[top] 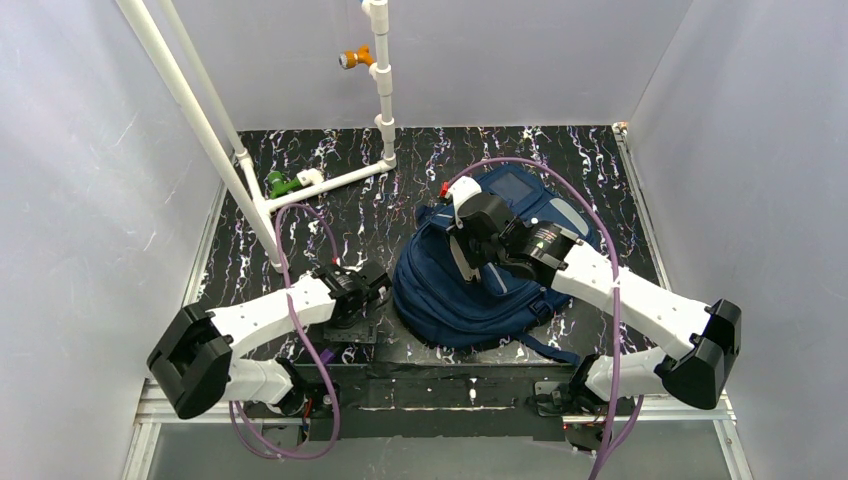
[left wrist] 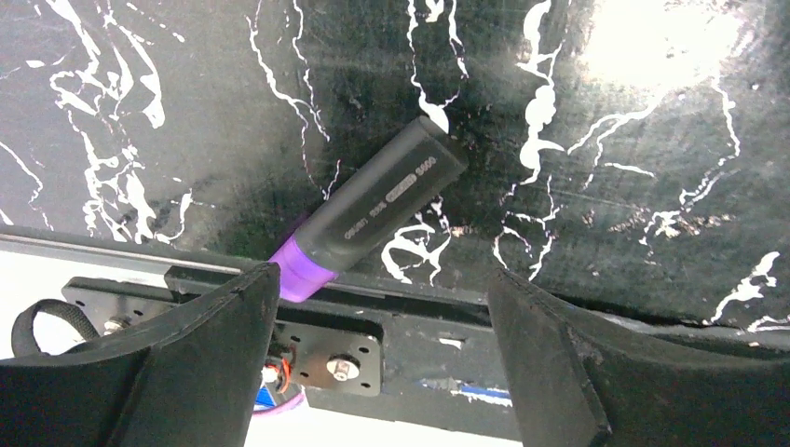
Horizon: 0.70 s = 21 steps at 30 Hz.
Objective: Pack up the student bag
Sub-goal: Pick up the stationery from the center of the board.
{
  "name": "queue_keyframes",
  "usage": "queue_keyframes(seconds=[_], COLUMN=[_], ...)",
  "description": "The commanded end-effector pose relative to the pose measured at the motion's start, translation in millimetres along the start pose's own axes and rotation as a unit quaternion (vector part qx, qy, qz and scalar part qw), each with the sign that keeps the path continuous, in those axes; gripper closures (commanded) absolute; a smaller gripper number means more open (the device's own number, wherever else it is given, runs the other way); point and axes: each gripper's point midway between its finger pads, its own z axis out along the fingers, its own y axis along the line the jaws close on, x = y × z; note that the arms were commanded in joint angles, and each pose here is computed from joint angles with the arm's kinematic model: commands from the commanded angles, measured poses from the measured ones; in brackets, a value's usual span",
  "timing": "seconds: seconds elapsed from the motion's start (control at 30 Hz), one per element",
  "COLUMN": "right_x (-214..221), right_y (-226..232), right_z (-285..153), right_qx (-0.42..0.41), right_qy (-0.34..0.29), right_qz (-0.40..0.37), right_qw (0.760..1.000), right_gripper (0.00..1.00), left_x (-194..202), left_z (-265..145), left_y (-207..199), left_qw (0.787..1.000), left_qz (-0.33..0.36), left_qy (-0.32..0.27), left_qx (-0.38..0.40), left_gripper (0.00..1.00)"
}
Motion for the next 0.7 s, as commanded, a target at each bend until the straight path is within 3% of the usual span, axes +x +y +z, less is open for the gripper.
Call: queue_keyframes(seconds=[0.0,0.27,0.67], right_x=[-25.8,-25.2,-27.6], right_y=[8.4,7.7,11.9], right_z=[-13.4,-16.7,-14.4], right_qx=[-0.031,-0.033,-0.041], right_qy=[-0.057,-0.061,-0.061], right_qz=[0.016,0.017,0.018], right_qw=[0.998,0.997,0.997], right_gripper=[0.90,0.93,0.94], left_x=[-8.9,8.1,8.8], left_z=[14.6,38.8,39.7], left_y=[-1.3,-17.6,-17.3], left_qw=[1.000,0.999,0.999], left_qz=[0.010,0.011,-0.005], left_qy=[-0.023,0.038,0.025], left_qx=[-0.013,0.035,0.045], left_gripper=[0.18,0.16,0.60])
